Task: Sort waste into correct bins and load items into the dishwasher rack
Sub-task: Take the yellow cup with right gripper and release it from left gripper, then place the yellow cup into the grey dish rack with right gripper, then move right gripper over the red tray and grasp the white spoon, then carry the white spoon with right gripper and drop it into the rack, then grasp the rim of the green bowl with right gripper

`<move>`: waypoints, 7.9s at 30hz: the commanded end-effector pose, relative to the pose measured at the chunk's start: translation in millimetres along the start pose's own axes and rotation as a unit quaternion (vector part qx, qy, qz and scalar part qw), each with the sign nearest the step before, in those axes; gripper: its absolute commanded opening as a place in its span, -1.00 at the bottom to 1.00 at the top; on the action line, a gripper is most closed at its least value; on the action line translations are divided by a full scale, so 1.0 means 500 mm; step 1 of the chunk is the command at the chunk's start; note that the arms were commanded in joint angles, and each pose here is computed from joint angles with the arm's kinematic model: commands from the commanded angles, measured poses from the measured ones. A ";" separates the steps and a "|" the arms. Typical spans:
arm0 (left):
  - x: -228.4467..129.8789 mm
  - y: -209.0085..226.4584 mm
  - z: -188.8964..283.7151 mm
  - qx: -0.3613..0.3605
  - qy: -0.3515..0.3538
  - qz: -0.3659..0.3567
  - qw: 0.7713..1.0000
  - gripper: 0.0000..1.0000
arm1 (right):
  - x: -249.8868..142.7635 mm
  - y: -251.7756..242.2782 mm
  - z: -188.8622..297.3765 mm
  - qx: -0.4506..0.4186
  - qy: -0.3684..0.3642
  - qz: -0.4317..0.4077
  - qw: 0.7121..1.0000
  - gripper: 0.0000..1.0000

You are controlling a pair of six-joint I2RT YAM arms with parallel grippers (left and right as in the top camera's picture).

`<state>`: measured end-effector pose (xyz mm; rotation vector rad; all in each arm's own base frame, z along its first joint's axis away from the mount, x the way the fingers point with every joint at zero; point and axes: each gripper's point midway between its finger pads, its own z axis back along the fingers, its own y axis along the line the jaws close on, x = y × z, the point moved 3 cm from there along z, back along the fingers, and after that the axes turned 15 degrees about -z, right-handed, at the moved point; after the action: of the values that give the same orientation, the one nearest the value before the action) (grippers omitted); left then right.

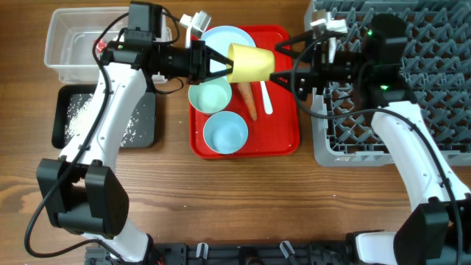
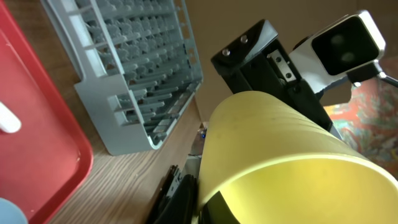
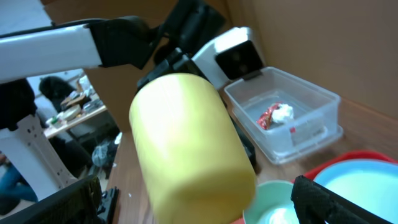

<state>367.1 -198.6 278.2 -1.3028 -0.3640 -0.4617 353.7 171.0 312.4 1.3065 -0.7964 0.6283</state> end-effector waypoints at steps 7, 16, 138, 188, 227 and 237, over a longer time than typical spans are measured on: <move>-0.002 -0.050 -0.007 -0.061 0.008 -0.027 0.998 -0.92 | 0.001 0.016 -0.044 0.011 0.008 0.012 1.000 0.99; 0.000 -0.061 -0.009 -0.078 0.009 -0.038 0.996 -0.92 | -0.002 0.025 -0.044 0.027 0.014 0.012 0.999 0.64; -0.037 0.218 0.139 0.434 0.005 0.055 0.899 0.56 | -0.267 -0.453 -0.122 -0.553 0.159 -0.241 0.781 0.33; -0.037 0.219 0.141 0.437 0.005 0.054 0.898 0.64 | -0.144 -0.338 -0.048 -0.559 0.119 -0.211 0.793 -0.90; -0.034 0.225 0.148 0.451 0.003 0.051 0.891 0.68 | -0.119 -0.376 0.195 -0.574 0.114 -0.258 0.769 0.15; -0.011 0.232 0.165 0.459 -0.021 0.037 0.888 0.74 | -0.095 -0.270 -0.108 -0.460 0.074 -0.267 0.844 0.07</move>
<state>419.9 -103.2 191.6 -0.4153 -0.4606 -0.1572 447.8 149.9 205.3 0.4180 -0.5337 -0.0885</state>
